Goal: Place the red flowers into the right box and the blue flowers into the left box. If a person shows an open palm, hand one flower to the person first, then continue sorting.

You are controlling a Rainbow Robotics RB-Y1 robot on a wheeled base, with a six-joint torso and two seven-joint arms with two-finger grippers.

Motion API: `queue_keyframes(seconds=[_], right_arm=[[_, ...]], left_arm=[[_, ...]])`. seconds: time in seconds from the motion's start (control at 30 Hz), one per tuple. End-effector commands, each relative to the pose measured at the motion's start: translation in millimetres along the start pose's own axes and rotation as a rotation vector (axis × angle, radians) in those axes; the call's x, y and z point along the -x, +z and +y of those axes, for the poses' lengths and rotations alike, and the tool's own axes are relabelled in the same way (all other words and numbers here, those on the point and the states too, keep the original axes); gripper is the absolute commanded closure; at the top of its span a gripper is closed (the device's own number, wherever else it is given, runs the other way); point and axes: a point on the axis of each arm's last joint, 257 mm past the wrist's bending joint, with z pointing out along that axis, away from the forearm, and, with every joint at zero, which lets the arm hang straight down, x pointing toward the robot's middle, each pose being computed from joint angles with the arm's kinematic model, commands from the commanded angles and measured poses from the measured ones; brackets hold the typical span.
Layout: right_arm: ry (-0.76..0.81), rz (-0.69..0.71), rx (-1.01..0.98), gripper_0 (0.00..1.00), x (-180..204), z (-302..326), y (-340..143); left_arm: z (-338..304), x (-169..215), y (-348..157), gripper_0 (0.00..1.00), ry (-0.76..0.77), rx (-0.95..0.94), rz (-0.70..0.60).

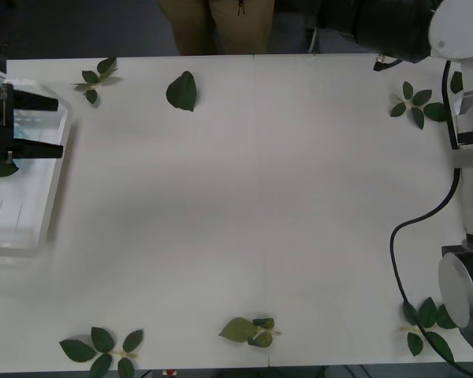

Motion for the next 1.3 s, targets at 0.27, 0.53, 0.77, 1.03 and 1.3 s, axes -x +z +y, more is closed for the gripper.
queue_keyframes(seconds=[0.27,0.53,0.77,1.03,1.3], right_arm=[[-0.030,-0.090,-0.013,1.00,7,85,-1],[-0.028,-0.106,-0.012,1.00,8,84,-4],[-0.032,-0.110,-0.015,1.00,9,83,-4],[-0.038,-0.110,-0.014,1.00,8,83,-4],[-0.046,-0.119,-0.011,0.15,11,84,-4]], left_arm=[[-45,-31,48,0.00,-0.429,-0.128,-0.215],[-41,-22,85,0.00,-0.433,-0.113,-0.225],[-46,-6,115,0.00,-0.437,-0.127,-0.257],[-48,-4,123,0.00,-0.443,-0.131,-0.261],[-53,-7,127,0.00,-0.445,-0.142,-0.250]])
